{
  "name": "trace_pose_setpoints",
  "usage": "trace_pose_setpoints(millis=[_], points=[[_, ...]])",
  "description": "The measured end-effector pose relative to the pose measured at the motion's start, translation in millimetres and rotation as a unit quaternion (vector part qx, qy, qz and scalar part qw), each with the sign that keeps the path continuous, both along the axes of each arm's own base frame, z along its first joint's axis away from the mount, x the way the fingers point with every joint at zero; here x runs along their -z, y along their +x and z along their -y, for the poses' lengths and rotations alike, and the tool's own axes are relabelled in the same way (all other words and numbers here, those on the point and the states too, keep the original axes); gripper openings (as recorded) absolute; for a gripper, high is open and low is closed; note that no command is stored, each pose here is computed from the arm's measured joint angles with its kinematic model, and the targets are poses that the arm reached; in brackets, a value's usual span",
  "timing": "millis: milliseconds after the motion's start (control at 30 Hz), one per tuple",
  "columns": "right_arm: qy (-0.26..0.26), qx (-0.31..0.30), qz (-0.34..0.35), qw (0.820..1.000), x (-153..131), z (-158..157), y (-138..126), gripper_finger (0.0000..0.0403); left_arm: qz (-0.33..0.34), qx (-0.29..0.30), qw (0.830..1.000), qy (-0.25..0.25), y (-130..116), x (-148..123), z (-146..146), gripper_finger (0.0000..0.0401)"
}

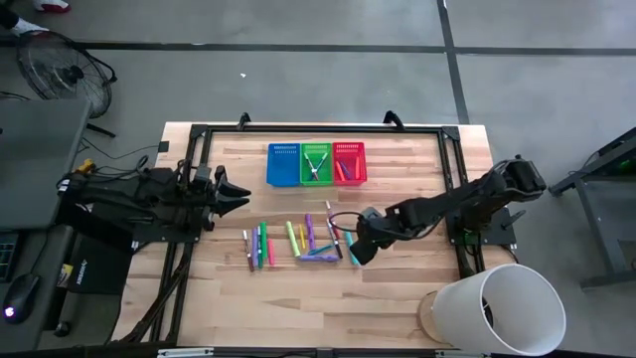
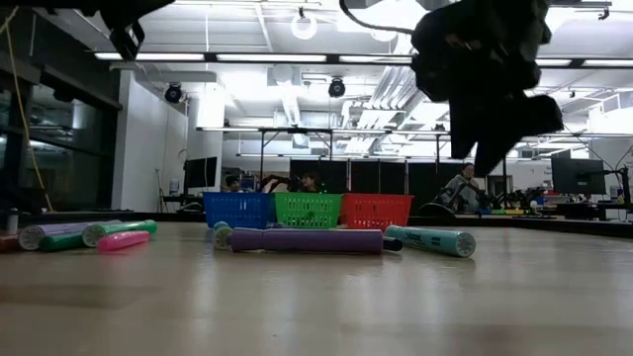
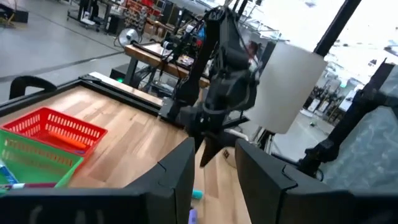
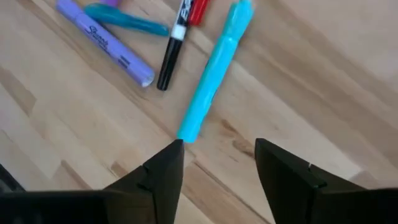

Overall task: Pick & Place Markers
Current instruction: Put the mint green highlighter into the blue bin

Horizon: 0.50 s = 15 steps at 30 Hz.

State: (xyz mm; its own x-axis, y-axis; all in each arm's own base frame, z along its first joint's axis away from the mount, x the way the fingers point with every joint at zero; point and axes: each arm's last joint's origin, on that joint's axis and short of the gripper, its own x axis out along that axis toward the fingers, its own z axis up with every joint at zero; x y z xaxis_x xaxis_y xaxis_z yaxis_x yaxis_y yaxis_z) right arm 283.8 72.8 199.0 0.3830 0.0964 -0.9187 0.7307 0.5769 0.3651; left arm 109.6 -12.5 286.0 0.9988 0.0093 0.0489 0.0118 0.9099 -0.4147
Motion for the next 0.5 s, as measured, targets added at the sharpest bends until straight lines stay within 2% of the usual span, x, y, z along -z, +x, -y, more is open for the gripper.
trace_pose_setpoints(millis=[267,500], points=[[0.027,0.001,-0.004,1.000,6,-14,-5,0.0184,-0.016,-0.003,1.000,-0.012,5,-9,1,0.0115],[0.033,0.000,0.008,0.999,-12,-24,-1,0.0172,-0.040,0.003,0.999,-0.017,14,-4,2,0.0115]])
